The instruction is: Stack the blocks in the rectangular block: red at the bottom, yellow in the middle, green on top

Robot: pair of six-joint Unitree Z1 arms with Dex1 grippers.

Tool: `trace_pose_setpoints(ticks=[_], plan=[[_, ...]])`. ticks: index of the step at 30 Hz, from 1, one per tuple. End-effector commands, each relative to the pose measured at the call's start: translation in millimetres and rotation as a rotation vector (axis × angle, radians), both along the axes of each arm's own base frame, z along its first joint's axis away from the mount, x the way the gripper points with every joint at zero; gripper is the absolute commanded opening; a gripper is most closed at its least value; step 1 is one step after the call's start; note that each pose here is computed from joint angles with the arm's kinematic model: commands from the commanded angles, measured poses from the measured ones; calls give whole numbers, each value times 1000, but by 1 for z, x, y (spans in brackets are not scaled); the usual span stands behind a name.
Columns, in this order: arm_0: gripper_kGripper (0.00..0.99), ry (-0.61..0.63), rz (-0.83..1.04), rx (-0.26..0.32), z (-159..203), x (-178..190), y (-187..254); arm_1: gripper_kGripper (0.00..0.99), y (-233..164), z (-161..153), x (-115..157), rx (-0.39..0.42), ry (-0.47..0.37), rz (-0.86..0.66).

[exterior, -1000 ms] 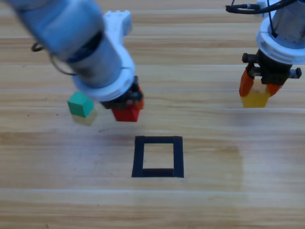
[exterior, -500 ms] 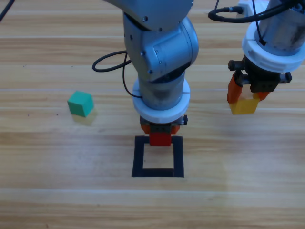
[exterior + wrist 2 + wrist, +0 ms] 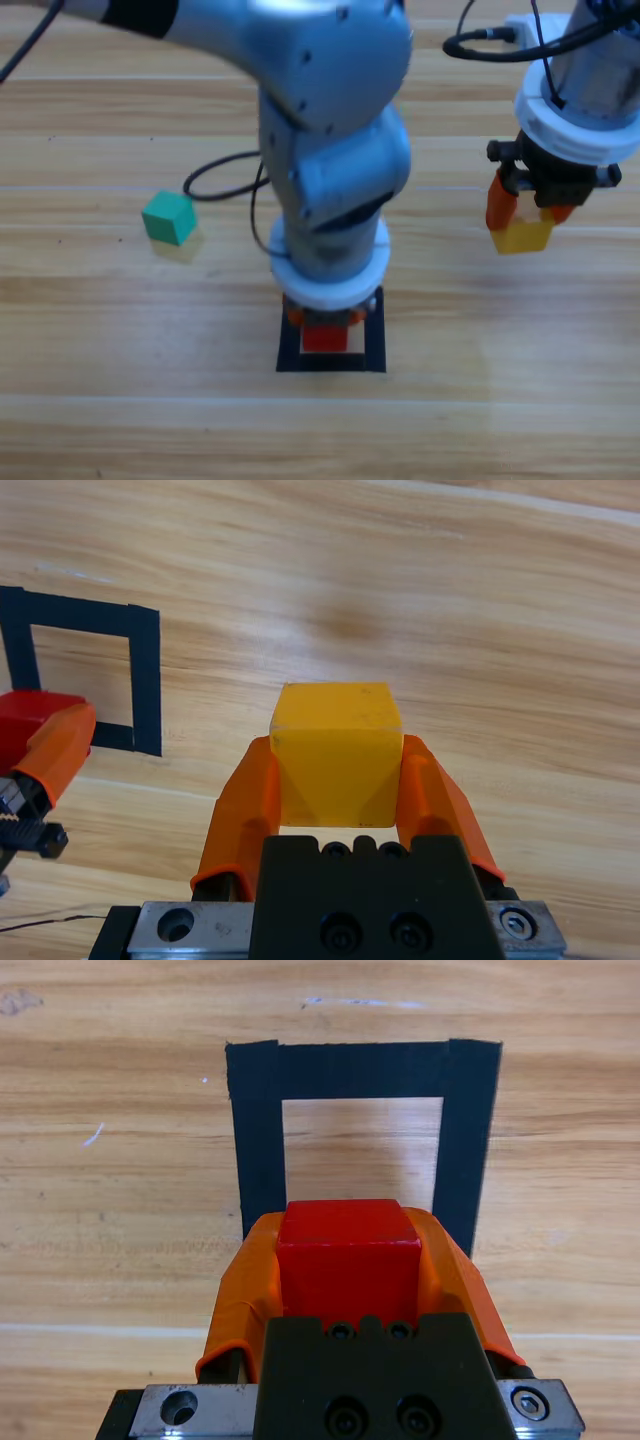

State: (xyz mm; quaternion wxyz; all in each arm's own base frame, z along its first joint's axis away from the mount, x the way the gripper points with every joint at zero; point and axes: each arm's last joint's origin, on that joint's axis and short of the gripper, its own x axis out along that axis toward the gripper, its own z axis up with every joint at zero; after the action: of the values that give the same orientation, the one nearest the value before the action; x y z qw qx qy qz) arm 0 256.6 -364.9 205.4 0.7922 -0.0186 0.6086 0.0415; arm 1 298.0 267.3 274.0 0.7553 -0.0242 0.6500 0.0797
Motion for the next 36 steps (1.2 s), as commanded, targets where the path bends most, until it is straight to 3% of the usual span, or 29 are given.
trace_pose_setpoints(ticks=[1, 20, 36], plan=[[67, -48, -21, -40, 11, -18, 11, 66, -2, 8, -16, 12, -33, 15], [69, -84, -72, -37, -2, -22, -5, 66, -4, 10, -17, 10, -47, 11], [69, -94, -71, 3, -23, -18, -10, 66, -4, 11, -17, 17, -57, 10]])
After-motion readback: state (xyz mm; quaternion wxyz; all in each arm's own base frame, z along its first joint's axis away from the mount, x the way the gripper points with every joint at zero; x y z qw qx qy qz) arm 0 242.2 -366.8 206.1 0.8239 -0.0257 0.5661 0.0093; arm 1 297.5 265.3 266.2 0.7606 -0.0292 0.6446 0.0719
